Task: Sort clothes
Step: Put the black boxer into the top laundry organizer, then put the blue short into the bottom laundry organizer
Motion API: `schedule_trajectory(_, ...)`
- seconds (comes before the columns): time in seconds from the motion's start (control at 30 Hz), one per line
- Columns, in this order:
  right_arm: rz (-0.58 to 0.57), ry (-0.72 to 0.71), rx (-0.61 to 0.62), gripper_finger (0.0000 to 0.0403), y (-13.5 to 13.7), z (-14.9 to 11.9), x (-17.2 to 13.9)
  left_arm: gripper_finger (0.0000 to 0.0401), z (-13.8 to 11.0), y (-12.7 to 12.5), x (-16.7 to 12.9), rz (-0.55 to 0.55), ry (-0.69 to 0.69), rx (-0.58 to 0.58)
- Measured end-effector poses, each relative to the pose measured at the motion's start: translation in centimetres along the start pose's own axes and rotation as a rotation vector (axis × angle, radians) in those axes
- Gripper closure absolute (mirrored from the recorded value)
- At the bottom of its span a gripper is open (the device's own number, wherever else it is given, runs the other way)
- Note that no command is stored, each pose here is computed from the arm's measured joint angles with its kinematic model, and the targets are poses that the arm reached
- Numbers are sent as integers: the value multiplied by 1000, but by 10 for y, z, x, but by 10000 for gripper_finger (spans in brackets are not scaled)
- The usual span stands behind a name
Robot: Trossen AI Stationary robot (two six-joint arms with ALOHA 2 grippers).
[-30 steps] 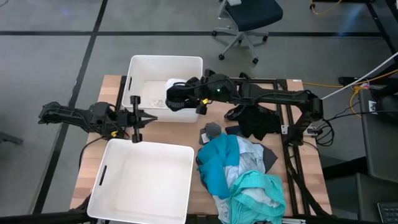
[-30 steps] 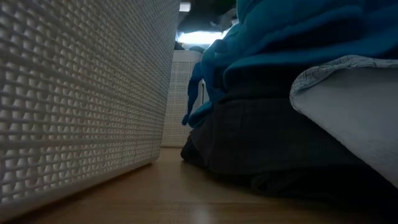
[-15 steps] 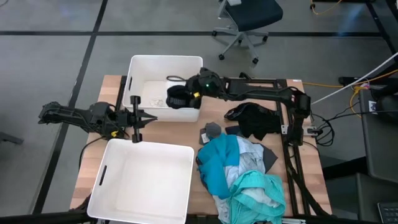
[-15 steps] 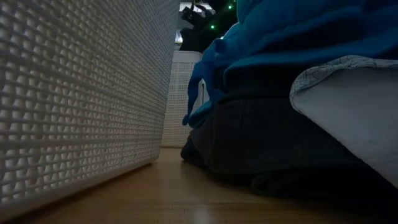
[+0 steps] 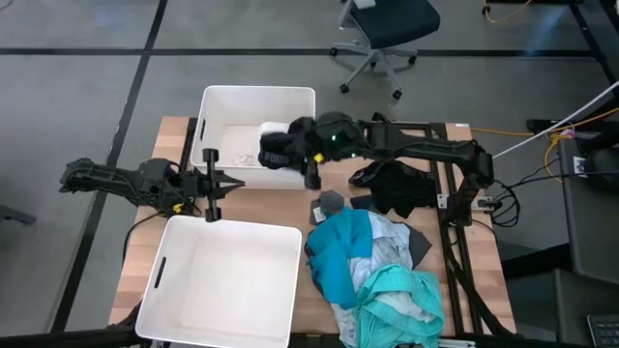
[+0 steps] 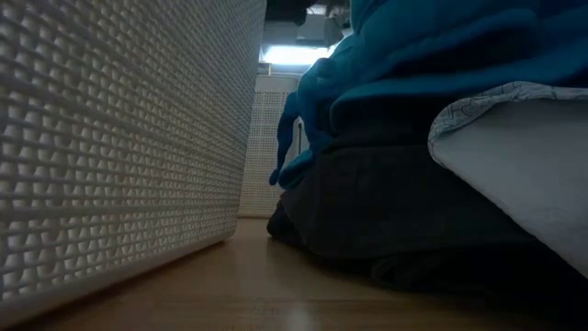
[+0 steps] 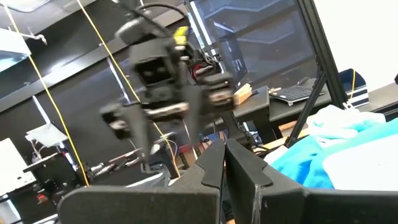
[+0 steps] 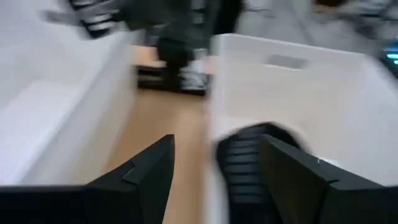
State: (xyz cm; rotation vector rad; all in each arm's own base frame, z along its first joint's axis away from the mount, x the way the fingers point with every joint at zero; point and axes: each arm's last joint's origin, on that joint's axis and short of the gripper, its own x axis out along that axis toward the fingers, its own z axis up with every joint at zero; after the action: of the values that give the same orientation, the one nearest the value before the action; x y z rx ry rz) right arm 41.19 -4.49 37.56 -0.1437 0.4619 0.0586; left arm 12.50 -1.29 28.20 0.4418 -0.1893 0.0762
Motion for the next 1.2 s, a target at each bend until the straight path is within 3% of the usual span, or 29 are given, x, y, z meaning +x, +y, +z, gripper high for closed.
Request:
schedule_trajectory(0.1, -14, 66, -8, 169, 5, -15, 20, 396, 0, 0, 0, 0, 0, 0)
schedule_trajectory(0.3, -194, 160, -38, 169, -14, -37, 46, 396, 0, 0, 0, 0, -1, 0)
schedule_trajectory(0.47, -456, 230, -41, 169, -42, -45, 42, 396, 0, 0, 0, 0, -1, 0)
schedule_trajectory(0.6, -493, 200, -24, 169, -51, -38, 28, 396, 0, 0, 0, 1, -1, 0)
schedule_trajectory(0.8, -352, 153, -75, 169, -2, 2, -18, 396, 0, 0, 0, 1, -1, 0)
schedule_trajectory(0.9, -274, 202, -83, 169, 30, 13, -50, 396, 0, 0, 0, 0, -1, 0)
schedule_trajectory(1.07, -169, 354, 39, 169, 78, 6, -86, 396, 0, 0, 0, 0, -1, 0)
schedule_trajectory(1.2, -163, 518, 129, 169, 109, -9, -99, 396, 0, 0, 0, 1, -1, -1)
